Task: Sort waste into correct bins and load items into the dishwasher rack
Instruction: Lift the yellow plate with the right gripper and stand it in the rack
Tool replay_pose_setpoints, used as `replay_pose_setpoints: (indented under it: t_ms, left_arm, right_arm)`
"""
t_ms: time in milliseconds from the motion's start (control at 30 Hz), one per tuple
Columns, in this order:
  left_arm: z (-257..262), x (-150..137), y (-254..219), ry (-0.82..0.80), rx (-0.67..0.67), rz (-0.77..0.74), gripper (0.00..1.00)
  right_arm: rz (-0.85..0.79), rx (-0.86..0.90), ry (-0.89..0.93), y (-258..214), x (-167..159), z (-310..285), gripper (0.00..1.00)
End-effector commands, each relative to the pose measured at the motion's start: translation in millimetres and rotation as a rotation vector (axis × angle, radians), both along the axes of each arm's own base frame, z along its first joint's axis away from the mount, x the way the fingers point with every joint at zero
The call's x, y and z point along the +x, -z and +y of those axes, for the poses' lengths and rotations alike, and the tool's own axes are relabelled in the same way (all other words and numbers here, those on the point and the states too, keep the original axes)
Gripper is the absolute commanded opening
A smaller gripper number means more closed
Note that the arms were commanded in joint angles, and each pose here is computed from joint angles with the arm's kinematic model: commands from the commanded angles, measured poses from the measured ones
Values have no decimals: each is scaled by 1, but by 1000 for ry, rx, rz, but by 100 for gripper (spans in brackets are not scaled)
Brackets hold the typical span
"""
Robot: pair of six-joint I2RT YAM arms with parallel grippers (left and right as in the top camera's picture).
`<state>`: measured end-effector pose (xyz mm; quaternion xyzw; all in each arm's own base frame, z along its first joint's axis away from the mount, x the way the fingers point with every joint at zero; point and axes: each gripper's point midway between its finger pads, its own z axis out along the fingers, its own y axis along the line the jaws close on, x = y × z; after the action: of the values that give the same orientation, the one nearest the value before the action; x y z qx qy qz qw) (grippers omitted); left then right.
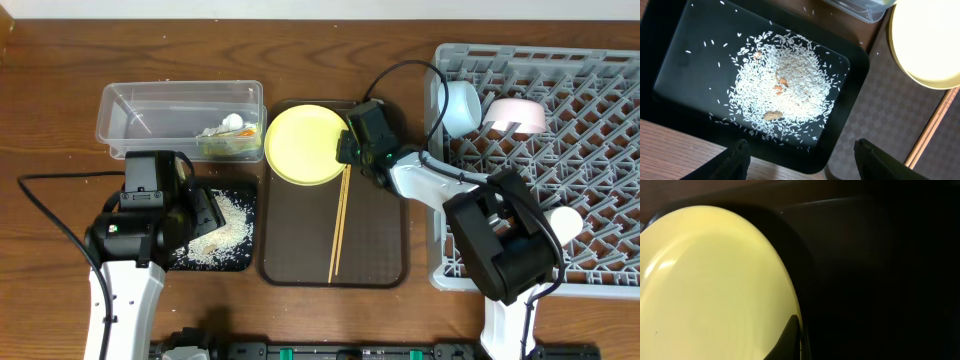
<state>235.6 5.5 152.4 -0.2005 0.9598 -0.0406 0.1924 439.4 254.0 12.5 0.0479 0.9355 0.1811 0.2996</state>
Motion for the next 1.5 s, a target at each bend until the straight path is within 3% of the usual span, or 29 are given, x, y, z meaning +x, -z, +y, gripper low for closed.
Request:
replay_pose_setpoints:
  t_ms: [0,167,333,800,967,1133,1467]
  left_arm:
    - [2,0,0,-11,0,4,70]
    - [2,0,0,-11,0,4,70]
    - [2,1,0,-11,0,3,70]
    - [2,1,-1,-11,0,0,70]
    - [2,1,-1,-11,0,0,70]
    - [2,1,-1,-11,0,0,70]
    - [2,1,-1,-11,0,0,70]
  right_arm:
    - [-49,23,26,-23,12,-6,1]
    - [-197,-38,57,-89,28,-37,1]
    - [-328,-138,78,-164,22,-77,1]
    - [-348,-584,332,-274,-65,-265,1]
    - [-312,-818,407,-293,-90,-322,1]
    - [-168,-1097,326,-289,-106,-351,1]
    - [-9,-1126,220,-238,-91,-346,1]
